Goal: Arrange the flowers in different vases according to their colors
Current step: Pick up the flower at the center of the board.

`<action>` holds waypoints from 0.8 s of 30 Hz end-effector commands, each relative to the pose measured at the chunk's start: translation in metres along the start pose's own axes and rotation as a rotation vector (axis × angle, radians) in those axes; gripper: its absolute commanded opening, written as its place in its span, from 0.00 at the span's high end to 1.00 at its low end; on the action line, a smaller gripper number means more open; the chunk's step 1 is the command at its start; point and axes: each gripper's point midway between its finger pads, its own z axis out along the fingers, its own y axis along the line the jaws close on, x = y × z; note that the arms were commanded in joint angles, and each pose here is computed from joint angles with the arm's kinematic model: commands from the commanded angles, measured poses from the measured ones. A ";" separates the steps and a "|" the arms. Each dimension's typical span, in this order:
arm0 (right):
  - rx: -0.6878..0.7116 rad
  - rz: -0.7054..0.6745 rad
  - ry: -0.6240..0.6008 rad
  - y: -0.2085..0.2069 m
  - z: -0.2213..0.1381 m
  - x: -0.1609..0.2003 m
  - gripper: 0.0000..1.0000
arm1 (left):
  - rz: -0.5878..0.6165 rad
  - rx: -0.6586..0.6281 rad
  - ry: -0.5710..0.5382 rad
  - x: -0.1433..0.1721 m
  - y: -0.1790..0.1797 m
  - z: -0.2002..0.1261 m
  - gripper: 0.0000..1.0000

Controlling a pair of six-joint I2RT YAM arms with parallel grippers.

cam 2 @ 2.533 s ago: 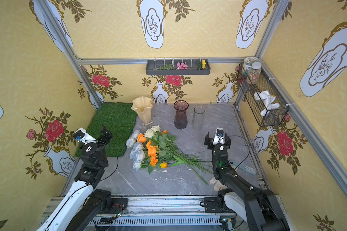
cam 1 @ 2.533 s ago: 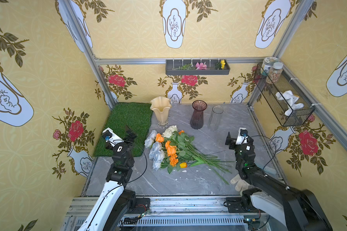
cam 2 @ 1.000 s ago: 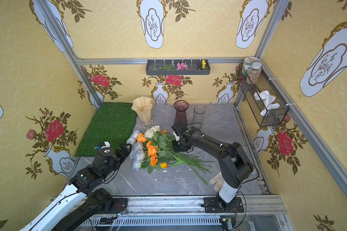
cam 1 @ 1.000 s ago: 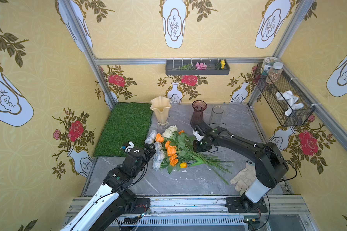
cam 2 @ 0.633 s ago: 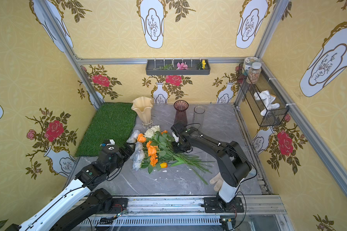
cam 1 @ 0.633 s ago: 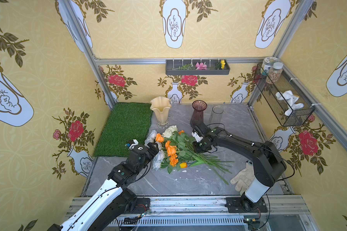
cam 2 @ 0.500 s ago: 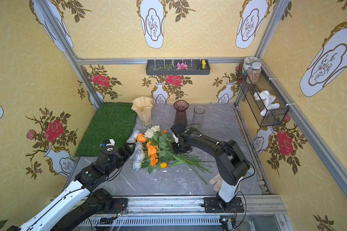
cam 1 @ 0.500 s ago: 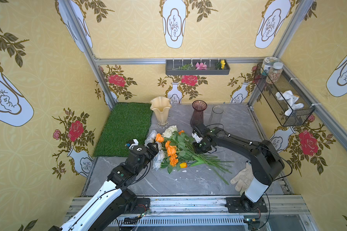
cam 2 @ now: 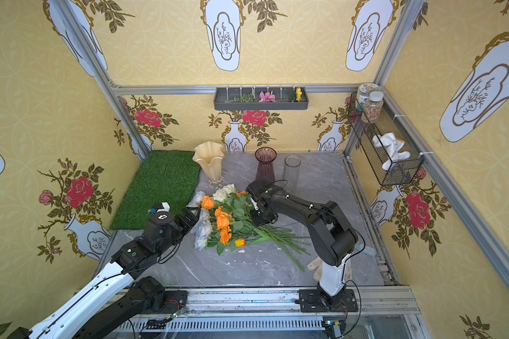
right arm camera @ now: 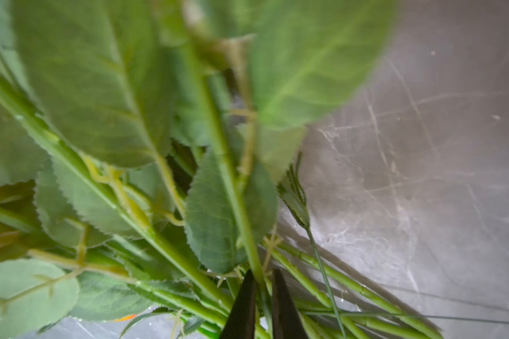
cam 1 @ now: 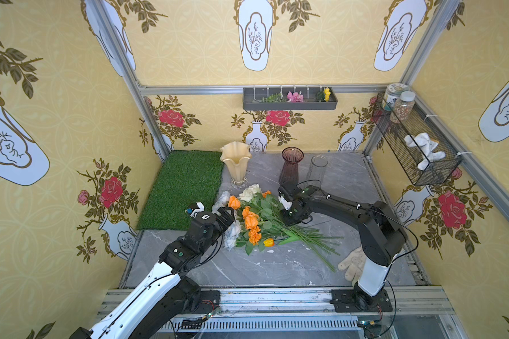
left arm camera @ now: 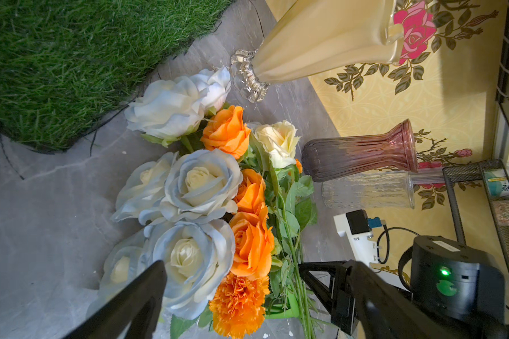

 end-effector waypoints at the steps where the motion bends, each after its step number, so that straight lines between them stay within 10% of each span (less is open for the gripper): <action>1: 0.054 -0.070 0.006 -0.005 -0.004 -0.002 0.93 | 0.001 0.014 -0.010 -0.002 -0.002 0.000 0.00; 24: 0.093 -0.136 -0.477 0.009 -0.168 -0.064 1.00 | -0.019 0.048 -0.023 -0.002 0.000 -0.005 0.00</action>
